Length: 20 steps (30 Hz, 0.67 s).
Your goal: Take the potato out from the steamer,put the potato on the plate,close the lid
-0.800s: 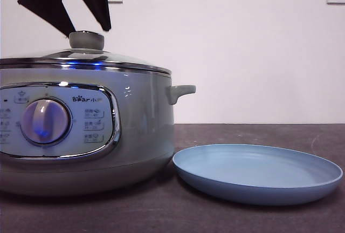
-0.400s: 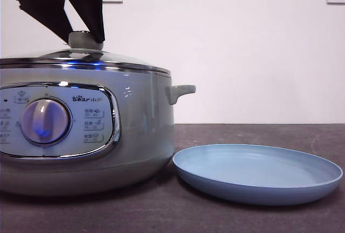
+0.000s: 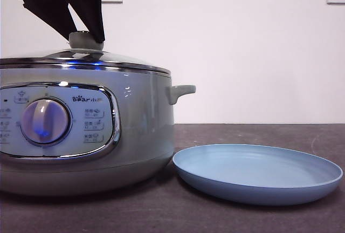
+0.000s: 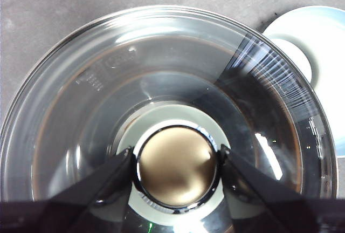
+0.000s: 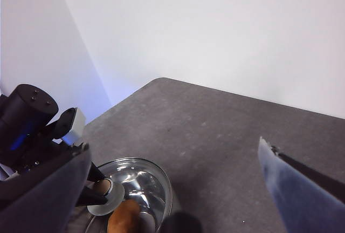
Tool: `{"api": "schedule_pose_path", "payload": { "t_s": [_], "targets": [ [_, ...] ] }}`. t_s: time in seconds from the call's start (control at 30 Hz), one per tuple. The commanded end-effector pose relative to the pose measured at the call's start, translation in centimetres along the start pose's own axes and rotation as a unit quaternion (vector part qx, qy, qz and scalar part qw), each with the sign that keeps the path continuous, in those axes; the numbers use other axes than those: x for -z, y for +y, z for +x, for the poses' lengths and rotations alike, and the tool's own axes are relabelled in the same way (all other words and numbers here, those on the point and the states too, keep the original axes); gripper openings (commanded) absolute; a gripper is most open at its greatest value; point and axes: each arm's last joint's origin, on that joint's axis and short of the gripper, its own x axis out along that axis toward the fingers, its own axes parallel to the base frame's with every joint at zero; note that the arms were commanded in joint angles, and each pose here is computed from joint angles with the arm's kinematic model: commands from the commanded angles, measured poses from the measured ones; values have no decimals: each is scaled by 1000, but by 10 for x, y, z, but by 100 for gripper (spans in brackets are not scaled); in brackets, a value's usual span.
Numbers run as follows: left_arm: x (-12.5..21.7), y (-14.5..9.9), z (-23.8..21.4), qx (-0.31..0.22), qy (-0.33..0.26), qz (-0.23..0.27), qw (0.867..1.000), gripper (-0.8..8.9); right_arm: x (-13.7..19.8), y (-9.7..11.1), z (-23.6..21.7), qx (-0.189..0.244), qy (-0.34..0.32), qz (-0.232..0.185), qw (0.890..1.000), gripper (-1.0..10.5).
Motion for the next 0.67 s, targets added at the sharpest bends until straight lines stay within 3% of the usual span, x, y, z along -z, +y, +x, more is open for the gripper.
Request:
{"api": "schedule_pose_path", "payload": {
  "t_s": [0.03, 0.37, 0.67],
  "targets": [
    [-11, 1, -12, -7, -36, 12, 999, -9, -1, 1, 0, 0, -2, -2, 1000, 531],
    [-48, -2, -106, -16, -170, 35, 985, -8, -3, 9, 5, -27, -8, -7, 1000, 532],
    [-22, -6, -202, -28, -314, 46, 948, -8, -2, 26, 34, -84, 11, -6, 996, 532]
  ]
}}
